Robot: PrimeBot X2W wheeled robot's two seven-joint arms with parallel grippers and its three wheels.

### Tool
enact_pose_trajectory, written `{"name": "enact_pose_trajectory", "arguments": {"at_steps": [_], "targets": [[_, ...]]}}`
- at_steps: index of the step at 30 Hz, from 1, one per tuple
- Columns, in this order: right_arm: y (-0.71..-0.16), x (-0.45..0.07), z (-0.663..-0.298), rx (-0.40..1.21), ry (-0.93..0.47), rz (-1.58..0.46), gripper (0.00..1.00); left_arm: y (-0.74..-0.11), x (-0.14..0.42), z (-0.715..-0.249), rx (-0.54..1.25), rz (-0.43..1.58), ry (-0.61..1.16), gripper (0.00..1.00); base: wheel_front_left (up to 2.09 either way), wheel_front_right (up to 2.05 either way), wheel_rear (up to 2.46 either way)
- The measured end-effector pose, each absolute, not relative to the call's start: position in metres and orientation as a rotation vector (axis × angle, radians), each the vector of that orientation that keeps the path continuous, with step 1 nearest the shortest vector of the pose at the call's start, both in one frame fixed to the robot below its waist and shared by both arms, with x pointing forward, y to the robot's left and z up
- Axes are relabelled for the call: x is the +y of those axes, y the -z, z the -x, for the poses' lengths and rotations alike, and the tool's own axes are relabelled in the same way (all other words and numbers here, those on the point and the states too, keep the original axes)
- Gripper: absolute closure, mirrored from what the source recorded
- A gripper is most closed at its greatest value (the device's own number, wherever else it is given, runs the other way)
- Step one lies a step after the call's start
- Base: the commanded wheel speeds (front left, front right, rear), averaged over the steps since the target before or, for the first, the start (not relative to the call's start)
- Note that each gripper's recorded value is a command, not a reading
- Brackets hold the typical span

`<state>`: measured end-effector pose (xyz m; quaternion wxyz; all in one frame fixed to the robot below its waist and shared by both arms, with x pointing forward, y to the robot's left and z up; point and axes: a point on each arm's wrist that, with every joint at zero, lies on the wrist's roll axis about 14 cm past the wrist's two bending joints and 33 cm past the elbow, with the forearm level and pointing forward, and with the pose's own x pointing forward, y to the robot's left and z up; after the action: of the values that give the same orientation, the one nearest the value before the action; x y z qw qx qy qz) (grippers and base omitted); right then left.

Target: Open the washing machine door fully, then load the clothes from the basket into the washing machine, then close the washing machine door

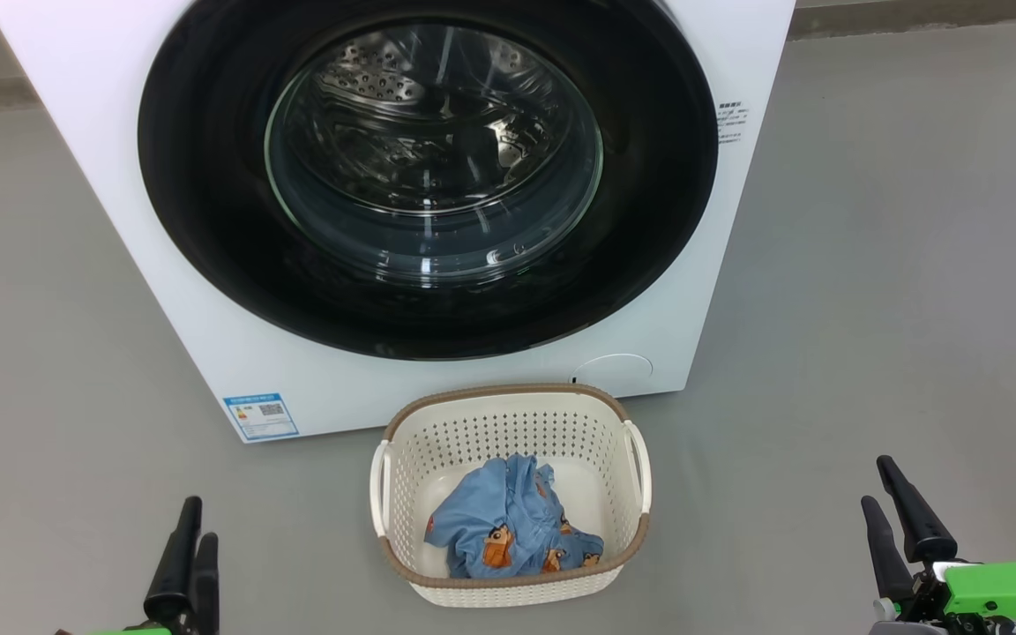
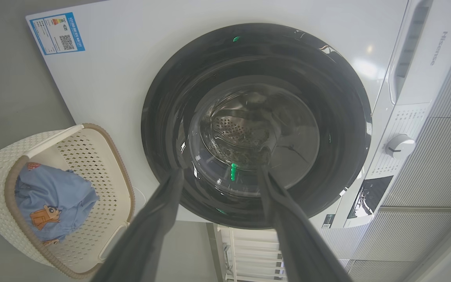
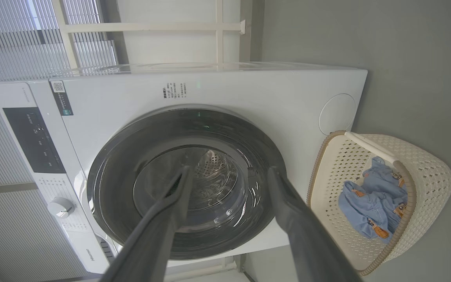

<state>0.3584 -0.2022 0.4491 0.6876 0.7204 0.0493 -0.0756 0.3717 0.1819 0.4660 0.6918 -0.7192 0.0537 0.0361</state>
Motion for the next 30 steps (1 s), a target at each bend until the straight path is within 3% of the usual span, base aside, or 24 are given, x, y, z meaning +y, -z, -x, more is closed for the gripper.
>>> {"name": "enact_pose_trajectory", "arguments": {"at_steps": [16, 30], "targets": [[-0.4520, -0.2069, -0.3594, 0.103, 0.170, -1.524, 0.00, -0.4682, 0.1845, -0.3724, 0.103, 1.528, -0.091, 0.00, 0.00, 0.00, 0.00], [-0.4578, -0.2105, -0.3643, 0.113, 0.142, -1.245, 0.00, -0.4699, 0.1868, -0.3735, 0.110, 1.287, -0.089, 0.00, 0.00, 0.00, 0.00]]}}
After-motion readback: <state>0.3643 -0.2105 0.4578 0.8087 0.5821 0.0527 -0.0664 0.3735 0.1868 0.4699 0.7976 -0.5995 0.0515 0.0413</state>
